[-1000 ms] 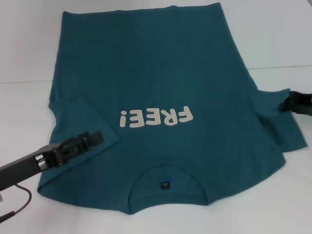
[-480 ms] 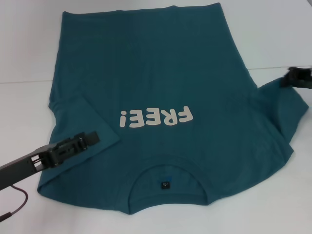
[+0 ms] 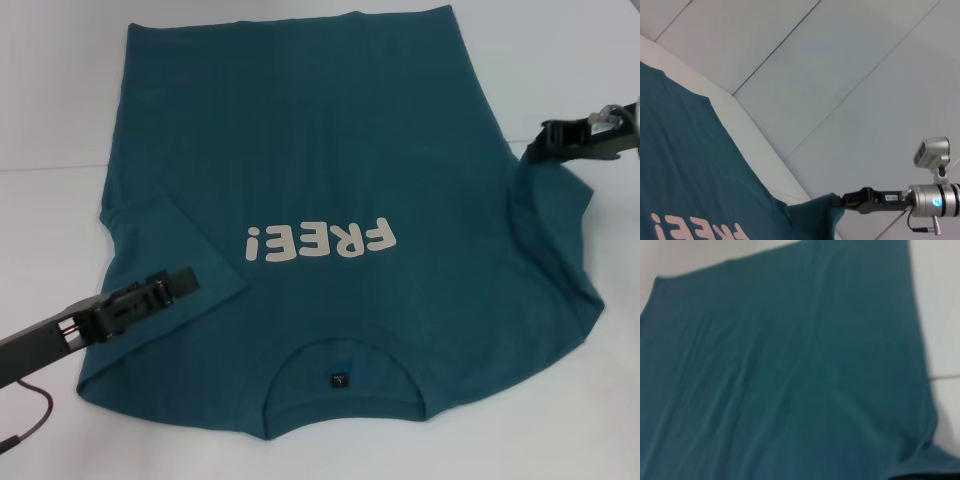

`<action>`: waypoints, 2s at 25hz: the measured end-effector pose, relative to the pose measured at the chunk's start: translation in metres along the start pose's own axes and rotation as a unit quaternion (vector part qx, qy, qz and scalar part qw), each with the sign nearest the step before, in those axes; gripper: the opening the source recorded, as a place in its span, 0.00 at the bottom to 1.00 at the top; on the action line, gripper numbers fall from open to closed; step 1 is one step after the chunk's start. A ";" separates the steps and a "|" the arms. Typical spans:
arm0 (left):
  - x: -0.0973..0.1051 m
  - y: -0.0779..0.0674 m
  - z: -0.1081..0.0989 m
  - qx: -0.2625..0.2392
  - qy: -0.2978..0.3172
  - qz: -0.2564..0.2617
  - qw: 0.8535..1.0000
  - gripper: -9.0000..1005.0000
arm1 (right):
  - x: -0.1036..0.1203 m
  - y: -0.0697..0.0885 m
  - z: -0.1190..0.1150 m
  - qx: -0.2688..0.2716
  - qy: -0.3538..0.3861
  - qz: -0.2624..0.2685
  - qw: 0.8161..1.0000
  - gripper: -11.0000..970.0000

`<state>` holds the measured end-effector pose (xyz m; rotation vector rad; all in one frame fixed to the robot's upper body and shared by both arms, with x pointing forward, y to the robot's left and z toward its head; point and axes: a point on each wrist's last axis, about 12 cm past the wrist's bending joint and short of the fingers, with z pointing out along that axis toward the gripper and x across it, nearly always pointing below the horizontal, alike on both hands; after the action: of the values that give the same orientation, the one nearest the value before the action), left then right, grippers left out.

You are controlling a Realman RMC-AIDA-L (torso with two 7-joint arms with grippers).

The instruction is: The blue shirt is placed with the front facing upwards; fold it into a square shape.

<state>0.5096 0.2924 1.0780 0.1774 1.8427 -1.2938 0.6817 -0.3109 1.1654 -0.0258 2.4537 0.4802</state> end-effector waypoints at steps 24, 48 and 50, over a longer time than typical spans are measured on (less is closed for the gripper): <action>0.001 0.004 0.003 -0.013 -0.016 -0.009 1.000 0.79 | 0.009 0.036 0.036 0.002 0.008 0.029 1.000 0.03; 0.002 0.007 0.000 -0.022 -0.020 -0.018 0.999 0.79 | 0.004 0.049 0.034 -0.011 0.025 -0.051 0.998 0.58; 0.001 0.007 0.001 -0.020 -0.020 -0.018 0.999 0.79 | 0.002 0.042 0.024 -0.010 0.031 -0.057 0.998 0.68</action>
<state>0.5130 0.2945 1.0723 0.0960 1.8433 -1.2741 0.6885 -0.2630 1.1603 -0.1891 2.4918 0.4593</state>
